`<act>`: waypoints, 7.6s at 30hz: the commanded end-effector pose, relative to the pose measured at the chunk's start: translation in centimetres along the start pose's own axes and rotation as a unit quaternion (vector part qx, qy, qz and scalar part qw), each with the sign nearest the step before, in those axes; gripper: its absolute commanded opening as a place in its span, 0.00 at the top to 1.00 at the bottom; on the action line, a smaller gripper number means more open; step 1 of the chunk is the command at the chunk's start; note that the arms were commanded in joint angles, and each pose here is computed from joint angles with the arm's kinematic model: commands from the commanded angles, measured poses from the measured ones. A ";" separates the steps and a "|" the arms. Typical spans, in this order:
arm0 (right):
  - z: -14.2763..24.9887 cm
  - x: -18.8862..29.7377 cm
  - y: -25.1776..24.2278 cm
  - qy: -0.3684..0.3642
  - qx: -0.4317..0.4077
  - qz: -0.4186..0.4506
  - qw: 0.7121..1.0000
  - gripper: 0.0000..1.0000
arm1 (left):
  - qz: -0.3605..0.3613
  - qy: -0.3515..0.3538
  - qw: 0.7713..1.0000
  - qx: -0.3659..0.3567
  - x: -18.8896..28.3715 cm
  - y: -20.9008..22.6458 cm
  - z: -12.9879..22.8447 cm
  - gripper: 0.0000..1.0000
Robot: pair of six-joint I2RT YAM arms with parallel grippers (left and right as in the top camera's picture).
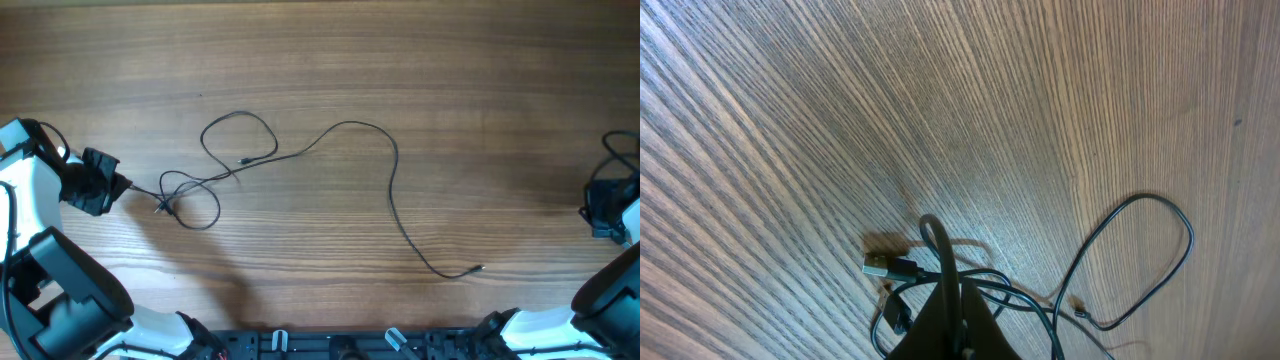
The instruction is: Untangle cables
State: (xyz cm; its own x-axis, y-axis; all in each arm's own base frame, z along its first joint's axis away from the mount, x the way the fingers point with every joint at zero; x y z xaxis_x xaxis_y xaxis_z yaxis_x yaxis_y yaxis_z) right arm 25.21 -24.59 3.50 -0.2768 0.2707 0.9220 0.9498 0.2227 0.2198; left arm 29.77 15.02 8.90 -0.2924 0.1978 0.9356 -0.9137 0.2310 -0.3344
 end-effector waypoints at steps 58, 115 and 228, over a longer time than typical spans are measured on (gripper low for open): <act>-1.8 10.1 9.0 0.077 0.066 -0.377 0.921 0.00 | 0.026 0.039 0.997 -0.062 -0.5 -1.4 1.9 0.76; 31.8 22.3 28.1 -0.090 0.662 -0.518 0.534 0.96 | 0.285 0.108 0.730 -0.612 13.1 -8.2 25.5 0.02; 15.6 6.2 14.0 0.321 0.124 -0.245 0.906 0.00 | 0.104 0.319 0.673 -0.659 1.8 -3.1 34.0 0.09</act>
State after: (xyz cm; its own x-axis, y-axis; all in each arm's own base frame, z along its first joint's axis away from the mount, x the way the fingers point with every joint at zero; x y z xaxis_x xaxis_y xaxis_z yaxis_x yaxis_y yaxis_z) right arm 34.15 -6.32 6.76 -0.4264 -0.4334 0.7939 0.6891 0.4130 0.5955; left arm 22.63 -17.71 15.75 0.1806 0.6333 0.7525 0.3012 0.6927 -0.6553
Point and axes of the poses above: each gripper's point midway between its finger pads, its own x axis back along the fingers, its own y axis along the line the jaws close on, z = x × y, the point moved 2 cm from there along x, back along the fingers, and after that the axes turned 10 degrees about x, right-handed, at the moved point
